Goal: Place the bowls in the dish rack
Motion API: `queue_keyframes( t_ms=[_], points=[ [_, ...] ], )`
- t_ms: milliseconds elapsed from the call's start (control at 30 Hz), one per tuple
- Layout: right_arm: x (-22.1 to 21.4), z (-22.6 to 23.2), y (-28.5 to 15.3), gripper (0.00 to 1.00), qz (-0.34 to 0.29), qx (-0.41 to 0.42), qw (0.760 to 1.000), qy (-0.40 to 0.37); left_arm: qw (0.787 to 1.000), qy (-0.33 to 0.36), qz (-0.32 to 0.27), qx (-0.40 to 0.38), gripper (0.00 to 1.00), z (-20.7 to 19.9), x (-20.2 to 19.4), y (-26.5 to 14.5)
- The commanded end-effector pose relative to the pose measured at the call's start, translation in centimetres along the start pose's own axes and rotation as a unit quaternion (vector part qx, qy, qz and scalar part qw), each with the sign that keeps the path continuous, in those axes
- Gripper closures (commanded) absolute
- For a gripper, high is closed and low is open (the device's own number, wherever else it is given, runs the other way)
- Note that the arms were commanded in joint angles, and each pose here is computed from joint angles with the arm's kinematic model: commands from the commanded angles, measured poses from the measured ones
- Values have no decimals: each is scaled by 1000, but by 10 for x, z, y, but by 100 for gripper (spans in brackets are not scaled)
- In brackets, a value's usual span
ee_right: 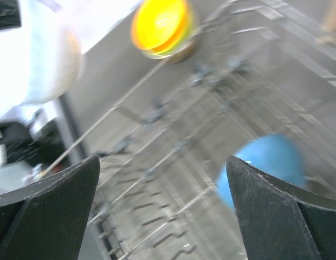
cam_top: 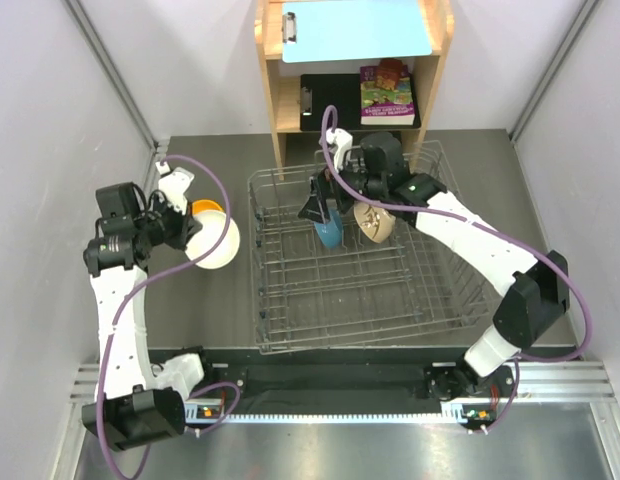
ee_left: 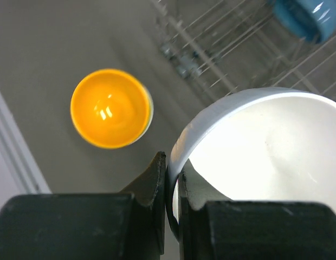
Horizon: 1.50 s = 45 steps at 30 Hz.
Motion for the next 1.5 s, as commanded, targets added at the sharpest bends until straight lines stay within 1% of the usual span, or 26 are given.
queue_keyframes(
  t_ms=[0, 67, 100, 133, 200, 233, 333, 367, 433, 467, 500, 600, 733, 867, 1067, 1467],
  points=[
    [15, 37, -1, 0, -40, 132, 990, 7, 993, 13, -86, -81, 100, -36, 42, -17],
    [14, 47, -1, 0, -44, 175, 983, 19, 989, 6, -108, -97, 100, -44, 48, -18],
    [13, 52, 0, 0, -43, 193, 980, 37, 987, 14, -125, -101, 100, -46, 54, -16],
    [15, 59, -2, 0, -52, 223, 973, 36, 986, 13, -133, -103, 100, -47, 56, -15],
    [15, 68, -3, 0, -52, 255, 964, 56, 983, 8, -146, -112, 100, -54, 58, -14],
    [16, 72, -4, 0, -58, 276, 958, 52, 981, 12, -158, -113, 100, -55, 63, -12],
    [17, 80, -9, 0, -58, 308, 947, 70, 978, 7, -168, -121, 100, -64, 67, -6],
    [20, 81, -10, 0, -68, 315, 945, 64, 978, 5, -167, -123, 100, -66, 68, -3],
    [19, 85, -12, 0, -65, 331, 938, 81, 979, 10, -162, -125, 100, -76, 67, 5],
    [22, 85, -11, 0, -74, 335, 936, 78, 979, 10, -166, -119, 100, -76, 68, 8],
    [22, 87, -12, 0, -70, 339, 934, 92, 979, 18, -159, -130, 100, -89, 66, 14],
    [22, 88, -11, 0, -76, 346, 929, 105, 978, 19, -154, -141, 100, -101, 67, 23],
    [16, 84, -3, 0, -71, 341, 929, 121, 980, 20, -154, -128, 100, -102, 71, 32],
    [12, 81, 4, 0, -65, 341, 928, 135, 979, 26, -153, -133, 100, -109, 74, 34],
    [12, 81, 13, 0, -62, 347, 925, 142, 980, 36, -134, -141, 100, -122, 66, 46],
    [7, 79, 42, 0, -45, 357, 921, 151, 976, 42, -130, -169, 100, -136, 69, 41]
  ],
)
Point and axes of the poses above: each gripper's point midway between its finger pads, its own y axis out along the fingers, its own z axis along the line the jaws close on, x = y × z, the point moved 3 cm from there along -y, back along the fingers, and after that the axes turned 14 degrees about -y, right-handed, at the moved point
